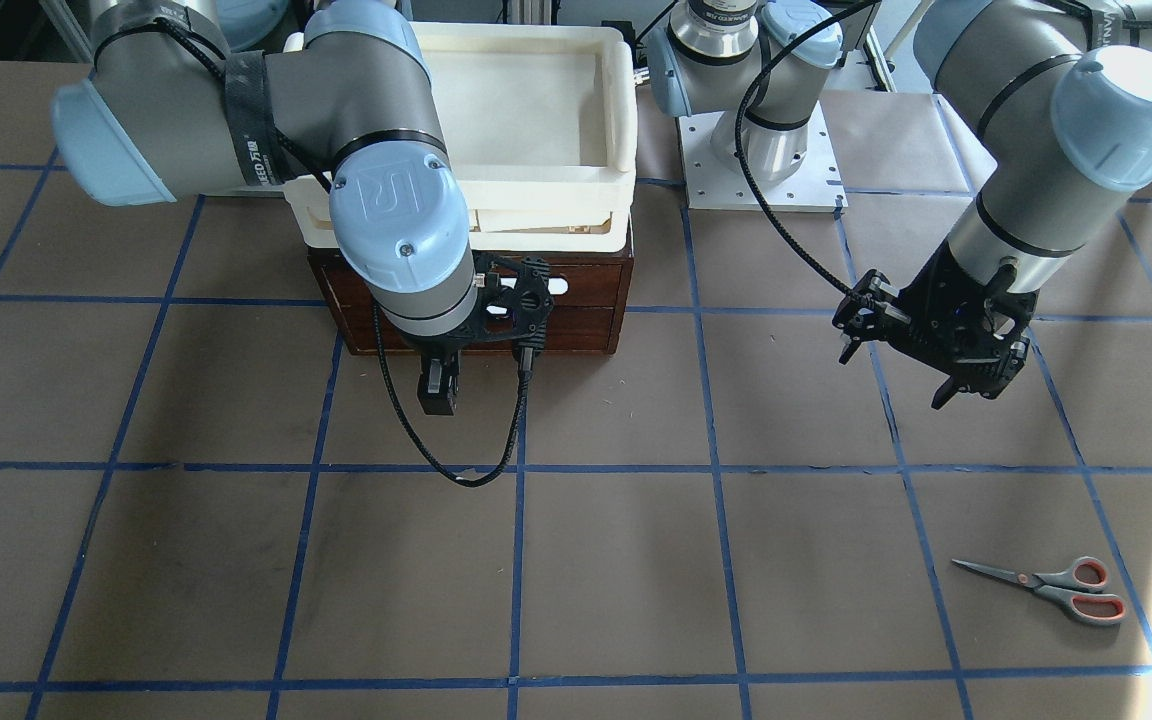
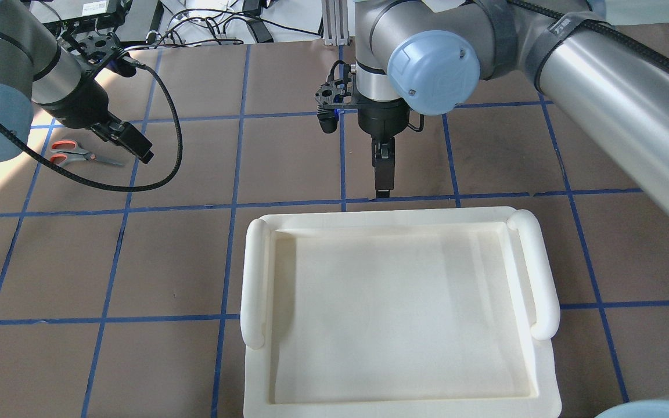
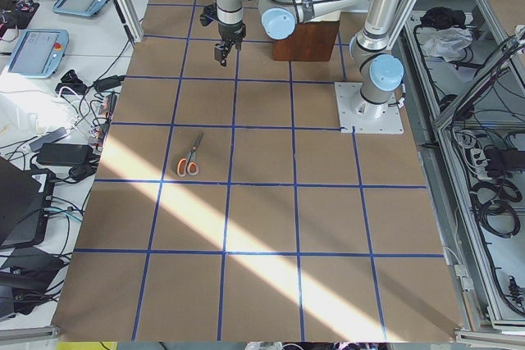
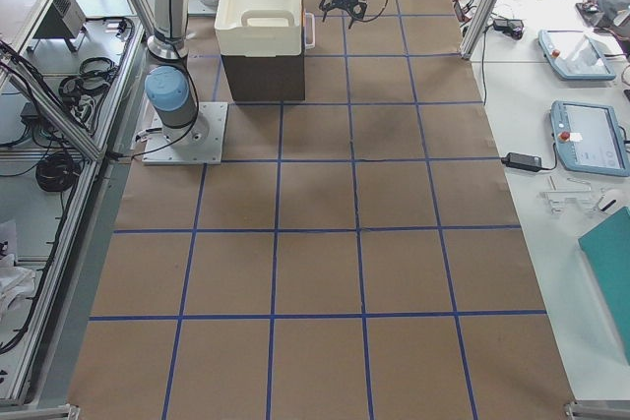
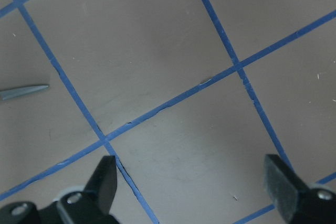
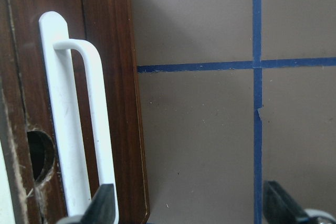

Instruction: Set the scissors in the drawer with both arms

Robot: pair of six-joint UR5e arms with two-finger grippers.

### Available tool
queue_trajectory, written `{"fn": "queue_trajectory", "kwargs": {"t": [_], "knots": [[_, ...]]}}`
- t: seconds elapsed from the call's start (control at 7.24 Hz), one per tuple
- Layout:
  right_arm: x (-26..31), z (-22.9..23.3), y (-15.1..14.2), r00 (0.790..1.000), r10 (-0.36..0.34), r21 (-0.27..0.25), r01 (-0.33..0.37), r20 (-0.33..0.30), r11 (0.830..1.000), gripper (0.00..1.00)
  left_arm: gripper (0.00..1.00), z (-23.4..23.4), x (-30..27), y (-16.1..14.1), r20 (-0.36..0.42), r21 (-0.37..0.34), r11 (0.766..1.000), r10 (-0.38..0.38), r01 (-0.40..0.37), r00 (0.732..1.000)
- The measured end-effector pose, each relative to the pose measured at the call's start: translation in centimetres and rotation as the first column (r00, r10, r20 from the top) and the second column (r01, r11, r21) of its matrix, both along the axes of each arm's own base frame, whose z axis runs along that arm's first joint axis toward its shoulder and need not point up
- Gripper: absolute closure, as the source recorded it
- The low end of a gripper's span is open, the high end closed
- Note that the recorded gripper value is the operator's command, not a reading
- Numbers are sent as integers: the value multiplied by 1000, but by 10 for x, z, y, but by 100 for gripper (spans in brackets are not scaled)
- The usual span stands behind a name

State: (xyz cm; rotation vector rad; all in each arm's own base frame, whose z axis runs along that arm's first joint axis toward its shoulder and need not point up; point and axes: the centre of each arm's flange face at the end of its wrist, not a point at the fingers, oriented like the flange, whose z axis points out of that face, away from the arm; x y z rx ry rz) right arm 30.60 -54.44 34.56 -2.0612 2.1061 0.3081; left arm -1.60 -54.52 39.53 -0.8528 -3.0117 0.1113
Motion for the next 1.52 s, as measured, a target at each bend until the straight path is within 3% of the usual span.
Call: {"fn": "queue_trajectory", "kwargs": {"t": [0.28, 0.41, 0.69, 0.83, 1.24, 1.38, 1.52], "knots": [[4, -18, 5, 1000, 28, 38, -28, -3, 999, 0, 0, -2, 8, -3, 5, -5, 1000, -24, 24, 1000], [4, -26, 11, 999, 33, 59, -33, -7, 998, 0, 0, -7, 11, -5, 6, 3, 997, -78, 78, 997], [5, -36, 17, 999, 39, 80, -39, -8, 996, 1, 0, -15, 19, -9, 16, 16, 970, -241, 241, 970], [5, -37, 17, 999, 41, 84, -40, -7, 996, 1, 0, -17, 28, -9, 19, 20, 959, -282, 281, 959], [4, -47, 21, 999, 45, 103, -44, -9, 994, 1, 0, -19, 46, -10, 21, 23, 946, -324, 323, 946], [3, -53, 24, 999, 48, 112, -46, -10, 993, 1, 0, -21, 49, -10, 25, 26, 931, -365, 364, 931], [3, -57, 25, 999, 52, 116, -50, -9, 992, 1, 0, -23, 54, -11, 38, 43, 897, -442, 441, 896]]}}
